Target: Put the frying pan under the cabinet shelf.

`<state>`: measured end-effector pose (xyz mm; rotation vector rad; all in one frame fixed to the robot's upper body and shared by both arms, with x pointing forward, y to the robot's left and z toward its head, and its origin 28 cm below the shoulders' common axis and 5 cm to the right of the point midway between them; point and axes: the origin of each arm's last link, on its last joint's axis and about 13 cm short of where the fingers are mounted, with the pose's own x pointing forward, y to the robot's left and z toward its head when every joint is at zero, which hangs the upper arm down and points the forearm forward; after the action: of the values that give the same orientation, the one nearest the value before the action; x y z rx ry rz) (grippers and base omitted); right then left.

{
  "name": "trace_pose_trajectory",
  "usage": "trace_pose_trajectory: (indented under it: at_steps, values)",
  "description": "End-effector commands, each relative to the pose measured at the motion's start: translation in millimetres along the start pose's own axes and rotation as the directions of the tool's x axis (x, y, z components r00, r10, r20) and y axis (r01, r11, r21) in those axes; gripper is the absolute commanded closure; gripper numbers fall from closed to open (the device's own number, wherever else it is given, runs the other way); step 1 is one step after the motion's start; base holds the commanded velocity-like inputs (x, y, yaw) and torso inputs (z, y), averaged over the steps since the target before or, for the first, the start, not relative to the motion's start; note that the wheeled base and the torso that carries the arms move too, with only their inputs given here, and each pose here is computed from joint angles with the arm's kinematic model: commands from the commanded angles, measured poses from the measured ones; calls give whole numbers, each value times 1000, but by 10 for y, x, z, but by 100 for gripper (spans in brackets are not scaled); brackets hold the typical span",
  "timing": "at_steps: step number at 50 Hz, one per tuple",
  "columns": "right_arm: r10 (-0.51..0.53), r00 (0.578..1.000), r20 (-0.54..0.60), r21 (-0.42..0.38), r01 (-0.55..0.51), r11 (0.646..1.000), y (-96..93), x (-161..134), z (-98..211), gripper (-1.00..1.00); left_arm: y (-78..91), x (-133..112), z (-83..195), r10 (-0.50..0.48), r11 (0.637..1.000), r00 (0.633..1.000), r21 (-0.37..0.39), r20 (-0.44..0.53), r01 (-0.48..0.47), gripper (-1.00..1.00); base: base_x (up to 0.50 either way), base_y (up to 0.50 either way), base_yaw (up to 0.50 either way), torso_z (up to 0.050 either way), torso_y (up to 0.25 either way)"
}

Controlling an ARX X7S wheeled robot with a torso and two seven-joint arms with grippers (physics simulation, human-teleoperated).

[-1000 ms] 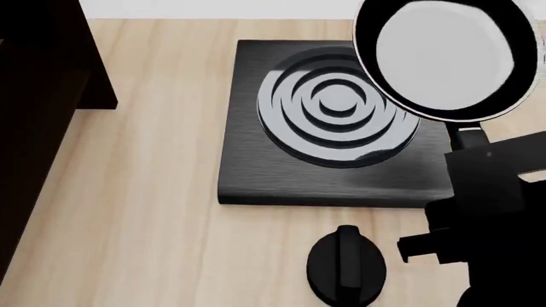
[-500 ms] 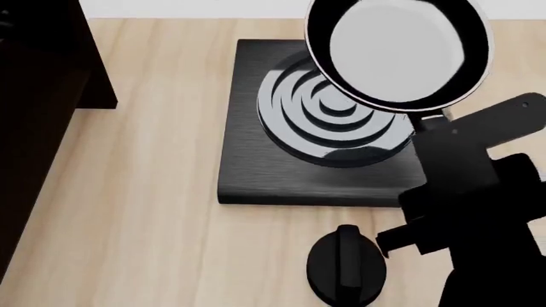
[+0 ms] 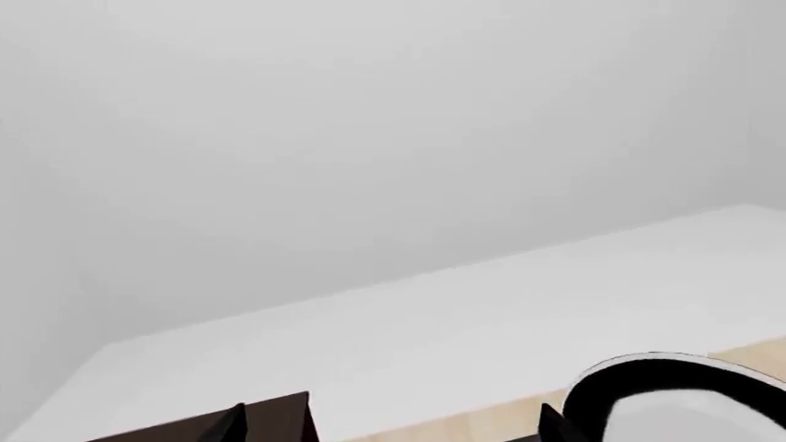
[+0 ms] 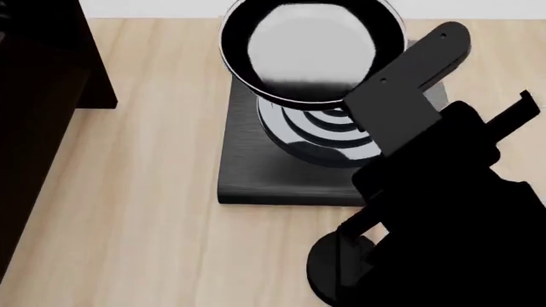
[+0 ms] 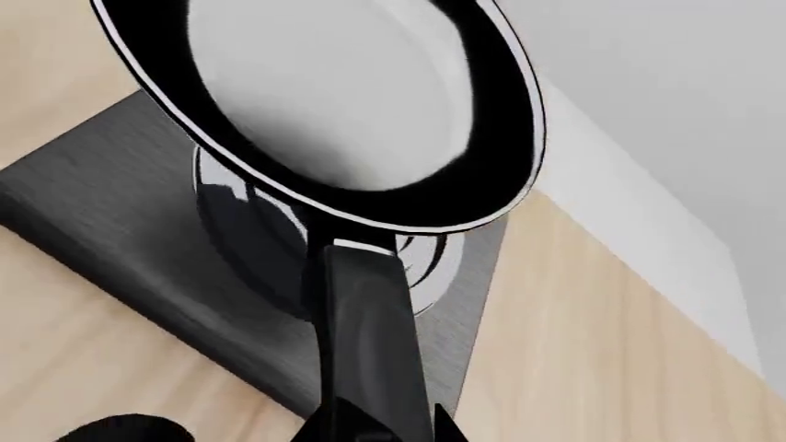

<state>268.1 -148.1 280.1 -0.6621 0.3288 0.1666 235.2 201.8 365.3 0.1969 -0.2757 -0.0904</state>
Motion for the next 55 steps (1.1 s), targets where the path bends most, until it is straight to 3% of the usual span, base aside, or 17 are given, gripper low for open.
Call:
trace_pose_trajectory:
  at_steps: [1,12,36,41,42,55]
  values:
    - [9,1000,-26,-82,-11,997,14,-122,144,100,-2,-17,32,9,1000,999,-7,39,-9,-100,0,0,0,0,0]
    - [154,987,-54,-165,-161,973,137,-90,188,100,-16,-38,58,7,1000,999,-3,46,-7,-100,0,0,0,1,3]
    - [283,957,-58,-286,-287,914,367,48,479,100,-24,-12,77,0,1000,999,1,51,0,-100,0,0,0,1,2]
    - [302,951,-61,-324,-305,895,442,83,547,100,-32,-14,83,-4,1000,999,3,52,4,-100,0,0,0,0,2]
    - [322,944,-73,-362,-326,873,527,134,601,100,-34,-24,94,-4,1000,998,3,55,4,-100,0,0,0,0,0]
    - [373,922,-102,-444,-378,813,764,298,732,100,-17,-32,115,-8,1000,998,-5,60,8,-100,0,0,0,1,2]
